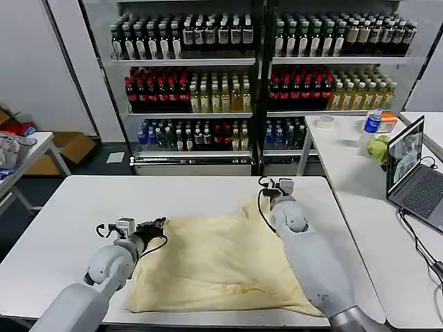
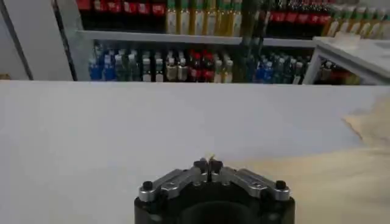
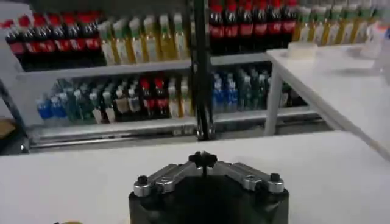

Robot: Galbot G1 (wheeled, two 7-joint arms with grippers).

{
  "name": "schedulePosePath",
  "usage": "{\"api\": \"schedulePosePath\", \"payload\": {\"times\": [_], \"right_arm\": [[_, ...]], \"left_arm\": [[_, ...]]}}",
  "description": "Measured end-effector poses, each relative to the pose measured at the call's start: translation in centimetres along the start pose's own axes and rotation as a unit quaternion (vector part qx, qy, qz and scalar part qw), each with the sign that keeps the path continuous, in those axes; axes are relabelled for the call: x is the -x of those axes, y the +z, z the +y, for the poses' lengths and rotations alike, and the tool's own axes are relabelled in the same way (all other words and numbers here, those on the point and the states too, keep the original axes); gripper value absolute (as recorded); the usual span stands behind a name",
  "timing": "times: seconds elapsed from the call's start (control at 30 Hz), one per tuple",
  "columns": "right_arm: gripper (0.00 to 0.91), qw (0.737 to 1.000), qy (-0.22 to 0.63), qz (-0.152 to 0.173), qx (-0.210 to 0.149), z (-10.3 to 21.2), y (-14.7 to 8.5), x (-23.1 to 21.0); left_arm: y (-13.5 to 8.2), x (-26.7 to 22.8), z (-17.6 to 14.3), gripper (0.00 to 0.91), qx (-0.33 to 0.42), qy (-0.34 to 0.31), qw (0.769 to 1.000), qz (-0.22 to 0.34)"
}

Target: Fold and organize the clothes.

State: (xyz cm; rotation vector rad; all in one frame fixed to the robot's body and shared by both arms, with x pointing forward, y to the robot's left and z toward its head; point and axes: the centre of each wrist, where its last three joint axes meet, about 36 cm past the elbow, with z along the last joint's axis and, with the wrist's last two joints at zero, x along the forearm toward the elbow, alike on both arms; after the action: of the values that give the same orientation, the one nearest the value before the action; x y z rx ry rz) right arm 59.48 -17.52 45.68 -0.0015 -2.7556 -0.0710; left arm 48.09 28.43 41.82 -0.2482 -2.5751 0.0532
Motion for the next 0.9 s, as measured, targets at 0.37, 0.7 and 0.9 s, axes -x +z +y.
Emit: {"api": "schedulePosePath", "payload": {"times": [0.37,0.7,0.9], "right_arm": [[0.000,0.999,-0.010,-0.043,-0.006,-2.1,0.0,-5.9],[0.000,0.998,-0.017,-0.063,-0.008,-4.1,1.3,-11.8],[0.000,0.998,-0.019,-0.062,-0.009,-4.9,2.8,-15.6]], "left_arm": [[-0.9,-2.8,0.3,0.030,-0.008,0.013,1.000,-0.020],[-0.8,-6.2,0.7,0.030,-0.012,0.018,0.999,-0.032],[-0.4,-8.3,0.4,0.030,-0.006,0.025,0.999,-0.033]]}}
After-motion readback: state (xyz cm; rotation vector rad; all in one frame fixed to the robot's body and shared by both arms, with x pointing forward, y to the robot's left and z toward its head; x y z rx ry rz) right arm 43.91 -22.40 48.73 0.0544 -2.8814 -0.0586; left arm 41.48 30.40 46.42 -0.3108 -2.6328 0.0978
